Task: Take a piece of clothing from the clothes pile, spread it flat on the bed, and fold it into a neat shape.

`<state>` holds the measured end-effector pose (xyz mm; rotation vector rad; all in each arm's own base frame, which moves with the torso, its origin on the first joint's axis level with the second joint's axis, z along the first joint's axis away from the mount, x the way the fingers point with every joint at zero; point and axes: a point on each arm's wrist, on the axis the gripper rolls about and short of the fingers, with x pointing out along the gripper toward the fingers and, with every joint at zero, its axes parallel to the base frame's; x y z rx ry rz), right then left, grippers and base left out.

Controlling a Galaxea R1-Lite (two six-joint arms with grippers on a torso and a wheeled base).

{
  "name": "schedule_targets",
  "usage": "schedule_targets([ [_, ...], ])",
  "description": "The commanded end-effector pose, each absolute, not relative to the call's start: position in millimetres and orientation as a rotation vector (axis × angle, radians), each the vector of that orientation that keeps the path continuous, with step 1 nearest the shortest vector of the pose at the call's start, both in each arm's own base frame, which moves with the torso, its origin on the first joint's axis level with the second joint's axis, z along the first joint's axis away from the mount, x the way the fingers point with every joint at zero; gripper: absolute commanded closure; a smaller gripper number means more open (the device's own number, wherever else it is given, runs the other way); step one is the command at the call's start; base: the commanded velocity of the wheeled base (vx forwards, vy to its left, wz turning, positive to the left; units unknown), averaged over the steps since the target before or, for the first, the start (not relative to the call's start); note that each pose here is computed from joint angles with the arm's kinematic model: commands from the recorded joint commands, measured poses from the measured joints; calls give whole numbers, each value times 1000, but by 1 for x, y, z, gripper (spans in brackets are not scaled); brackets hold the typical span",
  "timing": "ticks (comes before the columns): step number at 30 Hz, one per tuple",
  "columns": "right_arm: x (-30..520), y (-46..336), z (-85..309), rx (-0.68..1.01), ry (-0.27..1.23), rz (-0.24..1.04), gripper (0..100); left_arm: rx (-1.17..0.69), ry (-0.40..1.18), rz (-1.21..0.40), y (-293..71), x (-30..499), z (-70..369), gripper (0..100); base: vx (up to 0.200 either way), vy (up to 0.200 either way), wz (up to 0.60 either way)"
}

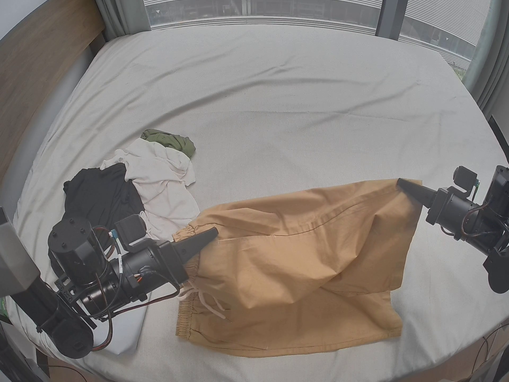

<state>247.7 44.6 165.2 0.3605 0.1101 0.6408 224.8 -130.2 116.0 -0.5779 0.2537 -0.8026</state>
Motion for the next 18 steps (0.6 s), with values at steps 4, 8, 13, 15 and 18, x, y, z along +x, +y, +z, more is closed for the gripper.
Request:
schedule_targets([
  [4,249,43,169,381,103,638,100,-537,198,-790,-125,229,122,100,0,0,0],
  [8,248,42,174,377,80,636,100,-528,177,-784,-123,230,125,100,0,0,0],
  [13,249,42,175,377,75,638,100,-529,160,-789,-122,229,129,100,0,0,0],
  [15,250,42,179,382,62,641,100,-532,135,-804,-121,226,136,100,0,0,0],
  [18,251,42,180,395,63,643,100,-531,127,-805,-120,226,138,100,0,0,0],
])
